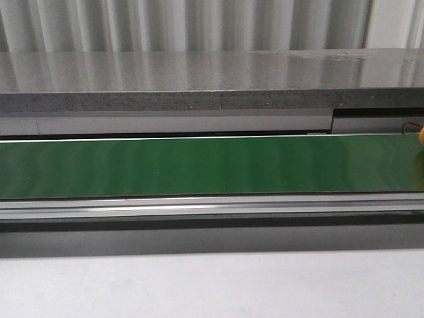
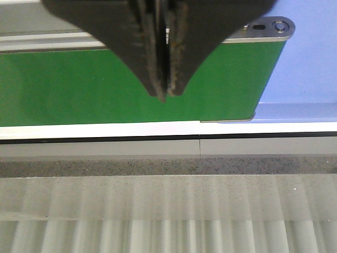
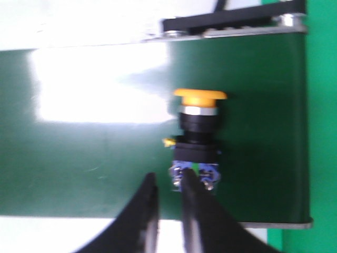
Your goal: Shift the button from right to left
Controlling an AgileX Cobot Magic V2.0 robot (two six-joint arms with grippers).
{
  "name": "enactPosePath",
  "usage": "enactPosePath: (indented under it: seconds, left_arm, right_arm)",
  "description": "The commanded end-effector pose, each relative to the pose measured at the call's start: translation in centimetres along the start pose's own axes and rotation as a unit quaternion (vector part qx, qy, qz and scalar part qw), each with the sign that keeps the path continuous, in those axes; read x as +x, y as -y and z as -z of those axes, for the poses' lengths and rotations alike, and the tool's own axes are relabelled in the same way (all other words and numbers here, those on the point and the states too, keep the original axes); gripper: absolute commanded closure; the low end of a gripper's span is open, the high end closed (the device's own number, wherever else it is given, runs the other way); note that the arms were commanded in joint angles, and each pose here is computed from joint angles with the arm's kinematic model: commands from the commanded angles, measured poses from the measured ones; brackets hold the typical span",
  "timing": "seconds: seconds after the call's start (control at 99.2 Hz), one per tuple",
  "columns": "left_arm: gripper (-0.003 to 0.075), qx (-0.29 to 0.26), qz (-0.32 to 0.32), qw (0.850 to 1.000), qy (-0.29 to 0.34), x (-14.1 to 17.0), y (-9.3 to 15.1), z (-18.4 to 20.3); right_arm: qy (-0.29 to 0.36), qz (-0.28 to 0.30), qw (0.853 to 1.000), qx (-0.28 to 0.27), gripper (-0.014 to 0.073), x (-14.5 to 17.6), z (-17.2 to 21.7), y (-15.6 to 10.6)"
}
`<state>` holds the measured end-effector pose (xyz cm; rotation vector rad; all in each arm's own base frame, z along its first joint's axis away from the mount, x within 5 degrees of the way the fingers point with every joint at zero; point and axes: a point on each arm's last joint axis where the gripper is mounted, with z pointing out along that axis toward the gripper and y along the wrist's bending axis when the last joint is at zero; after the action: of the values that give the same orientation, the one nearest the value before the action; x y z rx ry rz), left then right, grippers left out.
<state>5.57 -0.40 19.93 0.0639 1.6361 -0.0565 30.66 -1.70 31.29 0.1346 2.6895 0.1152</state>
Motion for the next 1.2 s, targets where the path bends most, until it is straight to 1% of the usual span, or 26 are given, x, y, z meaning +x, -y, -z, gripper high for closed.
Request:
enactPosePath:
  seconds: [0.0, 0.02, 0.06, 0.141, 0.262, 0.474, 0.645, 0.806, 0.877, 0.998, 1.159, 1.19]
  left_arm:
    - [0.0740, 0.003, 0.009, 0.999, 0.045, -0.1, 0.0, 0.2]
    - [0.0740, 0.003, 0.009, 0.999, 0.045, -0.1, 0.0, 0.2]
    - [0.0740, 0.003, 0.009, 0.999, 0.045, -0.1, 0.0, 0.2]
    - [0.0740, 0.003, 0.009, 0.999, 0.045, -0.1, 0.0, 0.2]
    - [0.0740, 0.003, 0.009, 0.999, 0.045, -0.1, 0.0, 0.2]
    - [0.0740, 0.003, 0.009, 0.999, 0.045, -0.1, 0.0, 0.2]
    - [0.0740, 0.003, 0.009, 0.999, 0.045, -0.1, 0.0, 0.2]
    - [0.0740, 0.003, 0.009, 0.999, 0.045, -0.1, 0.0, 0.2]
    - [0.0740, 0.003, 0.009, 0.999, 0.045, -0.1, 0.0, 0.2]
    - [0.0740, 0.003, 0.009, 0.999, 0.045, -0.1, 0.0, 0.2]
    - [0.0740, 0.003, 0.009, 0.999, 0.045, -0.1, 0.0, 0.2]
    - [0.0740, 0.003, 0.009, 0.999, 0.045, -0.1, 0.0, 0.2]
  right_arm:
    - [0.060, 0.027, 0.998, -0.015, 0.0650, 0.1, 3.1, -1.5]
    - [0.066, 0.030, 0.997, -0.017, 0.0670, 0.2, 3.4, -1.7]
    - [0.075, 0.036, 0.996, -0.021, 0.0658, 0.6, 3.8, -2.1]
    - [0.087, 0.046, 0.995, -0.026, 0.0663, 1.5, 4.5, -2.6]
    - [0.112, 0.053, 0.992, -0.031, 0.0663, 3.2, 5.6, -2.9]
    - [0.157, 0.057, 0.986, -0.031, 0.0663, 6.7, 7.7, -2.6]
    - [0.209, 0.072, 0.975, -0.030, 0.0663, 9.6, 9.5, -2.3]
    - [0.236, 0.072, 0.968, -0.036, 0.0663, 12.1, 10.6, -2.1]
    - [0.258, 0.072, 0.963, -0.038, 0.0663, 13.3, 11.3, -1.9]
    - [0.307, 0.073, 0.948, -0.039, 0.0663, 15.2, 12.4, -1.7]
    - [0.333, 0.073, 0.939, -0.041, 0.0663, 17.7, 12.4, -1.4]
    - [0.343, 0.073, 0.936, -0.041, 0.0663, 18.2, 12.5, -1.3]
